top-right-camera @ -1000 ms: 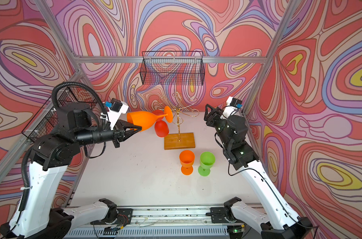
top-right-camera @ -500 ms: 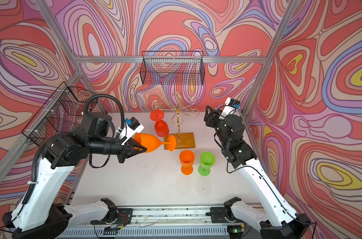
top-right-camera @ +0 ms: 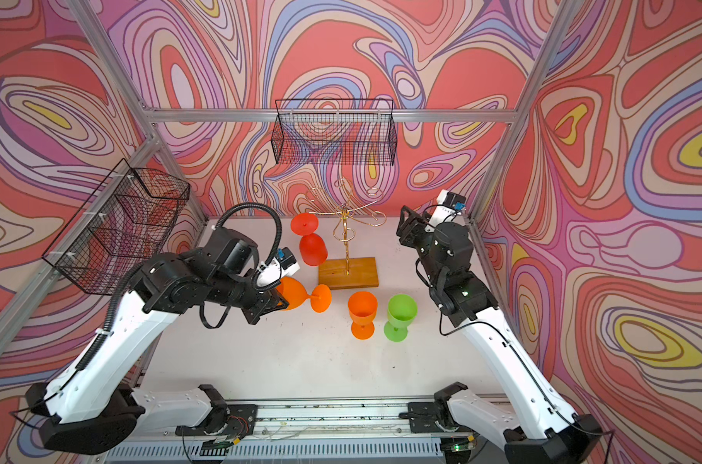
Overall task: Take the wine glass off the wine glass rack
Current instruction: Place the wine glass at the center of the table.
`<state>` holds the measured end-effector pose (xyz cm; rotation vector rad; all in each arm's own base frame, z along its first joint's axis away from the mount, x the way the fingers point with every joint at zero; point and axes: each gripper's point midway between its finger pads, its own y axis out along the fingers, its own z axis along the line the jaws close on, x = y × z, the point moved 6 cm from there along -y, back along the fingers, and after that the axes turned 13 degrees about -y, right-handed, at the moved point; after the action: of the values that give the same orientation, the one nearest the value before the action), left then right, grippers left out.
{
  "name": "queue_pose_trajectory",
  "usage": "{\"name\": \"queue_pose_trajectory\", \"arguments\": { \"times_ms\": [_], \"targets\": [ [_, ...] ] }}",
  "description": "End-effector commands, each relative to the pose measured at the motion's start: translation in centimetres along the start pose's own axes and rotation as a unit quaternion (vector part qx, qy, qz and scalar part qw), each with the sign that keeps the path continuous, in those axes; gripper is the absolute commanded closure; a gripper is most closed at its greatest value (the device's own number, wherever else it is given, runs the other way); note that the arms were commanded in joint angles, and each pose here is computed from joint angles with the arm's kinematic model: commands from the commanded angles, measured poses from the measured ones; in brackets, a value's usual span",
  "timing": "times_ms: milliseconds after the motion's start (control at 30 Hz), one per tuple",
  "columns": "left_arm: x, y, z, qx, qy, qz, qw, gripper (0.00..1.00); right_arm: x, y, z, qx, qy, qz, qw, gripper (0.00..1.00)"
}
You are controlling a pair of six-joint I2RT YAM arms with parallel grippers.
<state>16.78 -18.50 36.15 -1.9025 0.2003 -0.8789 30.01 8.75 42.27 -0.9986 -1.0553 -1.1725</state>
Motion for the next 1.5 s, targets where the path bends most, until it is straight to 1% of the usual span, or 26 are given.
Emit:
{"name": "queue_pose_trajectory", "arguments": {
  "times_ms": [0,233,400,500,600,700,800,1133,1167,1200,1333,1467],
  "targets": [
    [-0.4,2.2,0.7,0.049,0.021,0.052,0.997,1.0,-0.8,0.2,-0.3,-0.013,-0.012,0.013,1.0,0.35],
    [0.3,5.6,0.7,0.082,0.047,0.095,0.991,1.0,-1.0,0.1,-0.9,-0.035,-0.016,0.016,0.999,0.35],
    [0.6,8.4,0.1,0.096,0.072,0.136,0.983,1.0,-1.0,-0.3,-1.5,-0.059,-0.017,0.009,0.998,0.35],
    [0.8,9.7,-0.3,0.09,0.08,0.151,0.981,1.0,-0.9,-0.7,-2.0,-0.076,-0.016,0.005,0.997,0.34],
    [0.9,11.0,-0.1,0.105,0.087,0.167,0.976,1.0,-0.7,-1.2,-2.6,-0.096,-0.016,-0.003,0.995,0.34],
    [0.9,12.0,0.0,0.113,0.09,0.186,0.972,1.0,-0.1,-2.0,-2.9,-0.108,-0.014,-0.015,0.994,0.34],
    [0.9,12.9,-0.2,0.106,0.094,0.194,0.971,1.0,0.2,-2.5,-3.1,-0.114,-0.016,-0.021,0.993,0.34],
    [1.2,15.5,-0.2,0.12,0.103,0.228,0.961,1.0,-0.3,-1.9,-3.0,-0.112,-0.016,-0.008,0.994,0.33],
    [1.2,15.7,-0.2,0.121,0.104,0.231,0.96,0.98,-0.4,-1.8,-3.0,-0.112,-0.016,-0.006,0.994,0.33],
    [1.2,15.7,-0.1,0.121,0.103,0.233,0.959,0.93,-0.4,-1.8,-3.0,-0.111,-0.016,-0.006,0.994,0.33],
    [1.3,15.9,-0.2,0.119,0.103,0.233,0.96,0.79,-0.5,-1.7,-3.0,-0.11,-0.015,-0.005,0.994,0.33],
    [1.4,16.1,-0.2,0.12,0.104,0.235,0.959,0.68,-0.6,-1.6,-2.9,-0.11,-0.015,-0.004,0.994,0.33]
  ]
}}
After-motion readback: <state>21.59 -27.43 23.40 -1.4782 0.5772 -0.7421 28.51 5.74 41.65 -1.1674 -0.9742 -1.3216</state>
